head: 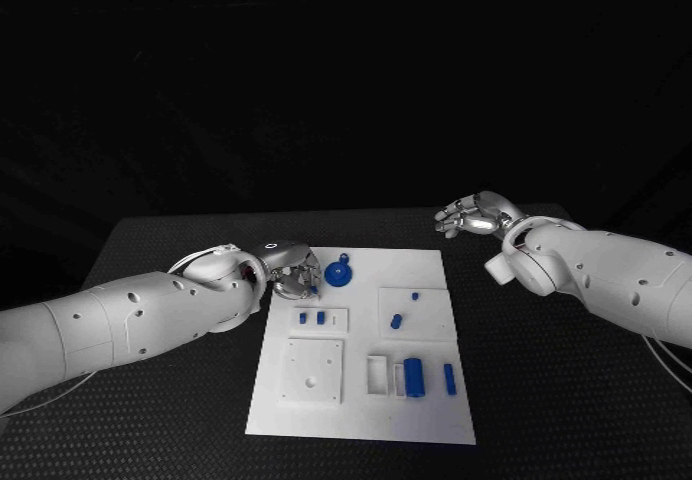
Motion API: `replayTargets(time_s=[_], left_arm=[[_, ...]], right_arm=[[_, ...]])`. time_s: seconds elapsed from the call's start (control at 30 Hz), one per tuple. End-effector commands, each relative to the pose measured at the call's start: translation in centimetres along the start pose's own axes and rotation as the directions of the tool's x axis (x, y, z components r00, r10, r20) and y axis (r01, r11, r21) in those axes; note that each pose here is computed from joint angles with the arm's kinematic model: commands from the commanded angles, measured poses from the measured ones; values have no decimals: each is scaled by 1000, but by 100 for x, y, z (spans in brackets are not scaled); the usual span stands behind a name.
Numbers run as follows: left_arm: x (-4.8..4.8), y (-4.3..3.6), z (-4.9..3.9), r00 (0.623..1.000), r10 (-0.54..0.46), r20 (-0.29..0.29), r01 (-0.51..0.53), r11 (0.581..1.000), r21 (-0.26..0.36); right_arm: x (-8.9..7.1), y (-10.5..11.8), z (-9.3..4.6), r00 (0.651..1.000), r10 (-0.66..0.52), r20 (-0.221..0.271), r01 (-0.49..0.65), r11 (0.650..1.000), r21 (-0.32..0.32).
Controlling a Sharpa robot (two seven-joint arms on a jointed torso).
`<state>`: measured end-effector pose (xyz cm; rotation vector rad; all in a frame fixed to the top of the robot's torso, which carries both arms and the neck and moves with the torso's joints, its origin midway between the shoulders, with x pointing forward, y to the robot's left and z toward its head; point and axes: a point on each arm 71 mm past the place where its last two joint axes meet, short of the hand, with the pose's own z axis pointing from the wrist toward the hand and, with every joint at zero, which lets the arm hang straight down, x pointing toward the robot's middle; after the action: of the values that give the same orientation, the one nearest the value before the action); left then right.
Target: Assemble the parts on the task board
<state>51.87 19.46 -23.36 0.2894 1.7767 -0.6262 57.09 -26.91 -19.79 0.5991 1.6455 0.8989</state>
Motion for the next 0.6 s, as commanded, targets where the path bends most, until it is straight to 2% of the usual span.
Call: replayTargets(time_s=[0.03,0.33,0.6], left_arm=[[17,-21,19,1000,-6,-20,6,1000,3],[24,-11,29,1000,1,-27,-1,1000,1],[47,-38,29,999,-2,-52,3,1000,10]], right_arm=[[15,10,0,1000,2,-14,-2,1000,-9],[14,10,-1,1000,2,-13,-2,1000,-9],[15,10,1,1000,2,-13,-2,1000,-9]])
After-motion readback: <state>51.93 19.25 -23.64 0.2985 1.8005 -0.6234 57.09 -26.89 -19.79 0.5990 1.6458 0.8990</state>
